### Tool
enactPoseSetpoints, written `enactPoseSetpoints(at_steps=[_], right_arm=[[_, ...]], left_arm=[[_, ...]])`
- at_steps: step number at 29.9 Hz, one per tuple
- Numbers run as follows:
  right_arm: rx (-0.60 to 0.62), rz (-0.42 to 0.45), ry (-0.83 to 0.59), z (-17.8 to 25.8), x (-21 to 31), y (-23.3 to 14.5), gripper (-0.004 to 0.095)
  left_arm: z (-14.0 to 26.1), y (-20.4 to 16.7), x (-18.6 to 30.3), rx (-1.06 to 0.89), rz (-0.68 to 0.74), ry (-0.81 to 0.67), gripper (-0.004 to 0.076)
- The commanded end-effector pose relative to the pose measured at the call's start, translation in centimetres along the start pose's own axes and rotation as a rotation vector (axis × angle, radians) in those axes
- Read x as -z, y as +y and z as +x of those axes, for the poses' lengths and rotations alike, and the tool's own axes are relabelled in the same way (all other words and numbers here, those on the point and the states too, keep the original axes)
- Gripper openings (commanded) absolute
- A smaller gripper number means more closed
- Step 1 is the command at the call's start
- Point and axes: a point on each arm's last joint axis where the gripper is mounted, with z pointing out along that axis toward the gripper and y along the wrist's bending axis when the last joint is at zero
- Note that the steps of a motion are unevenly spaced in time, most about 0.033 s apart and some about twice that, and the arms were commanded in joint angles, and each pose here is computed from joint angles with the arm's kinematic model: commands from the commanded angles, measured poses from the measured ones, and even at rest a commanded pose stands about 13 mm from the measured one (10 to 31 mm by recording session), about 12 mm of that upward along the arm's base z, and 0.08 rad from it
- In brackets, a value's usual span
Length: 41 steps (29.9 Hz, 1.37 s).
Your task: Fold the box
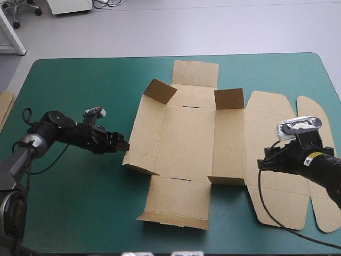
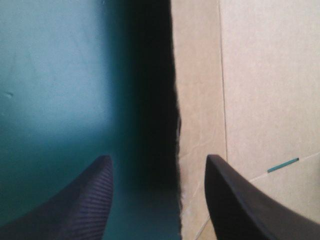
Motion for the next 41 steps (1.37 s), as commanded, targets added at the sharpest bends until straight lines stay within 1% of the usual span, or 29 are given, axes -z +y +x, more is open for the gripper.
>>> enactPoseSetpoints(at_steps=[1,4,7,11,16,20,23,27,30,37,38,39,41], right_arm=[[0.004,0.003,-0.088,-1.3,0.9,0.0,0.0517],[0.004,0.003,-0.088,-1.3,0.9,0.0,0.0517],[-0.004,-0.014,-0.089,-1.3,0.9,0.1,0.0517],[-0.008,-0.023,-0.086,-1.3,0.9,0.2,0.0517],[-0.005,-0.025,-0.069,-1.1,0.9,0.2,0.0512],[-0.003,-0.025,-0.069,-1.1,0.9,0.2,0.0512],[-0.007,-0.03,-0.07,-1.1,0.9,0.3,0.0512],[-0.009,-0.031,-0.072,-1.2,0.9,0.3,0.0509],[-0.008,-0.031,-0.072,-1.2,0.9,0.3,0.0507],[-0.008,-0.032,-0.074,-1.2,0.9,0.3,0.0508],[-0.008,-0.032,-0.074,-1.2,0.9,0.3,0.0508],[-0.008,-0.032,-0.074,-1.2,0.9,0.3,0.0507],[-0.008,-0.032,-0.074,-1.2,0.9,0.3,0.0507]], left_arm=[[0.7,-0.3,0.5,0.023,0.121,-0.081,0.0406],[1.4,-0.4,-0.4,0.035,0.205,-0.125,0.0406],[1.5,-0.3,-0.9,0.044,0.249,-0.154,0.0406],[1.2,-0.2,-1.3,0.057,0.28,-0.17,0.0406],[1.4,-0.4,-2.3,0.049,0.305,-0.121,0.0405],[1.4,-0.9,-2.7,0.038,0.315,-0.125,0.0404],[1.2,-0.9,-2.7,0.038,0.305,-0.14,0.037],[1.3,-0.9,-2.9,0.03,0.291,-0.136,0.0286],[1.2,-1.0,-2.9,0.032,0.294,-0.138,0.0238],[1.3,-1.8,-3.7,0.008,0.277,-0.129,0.0235],[1.3,-1.9,-3.8,0.008,0.276,-0.128,0.0225],[1.3,-1.9,-3.8,0.006,0.271,-0.129,0.0206],[1.3,-1.9,-3.9,0.007,0.268,-0.131,0.0143]])
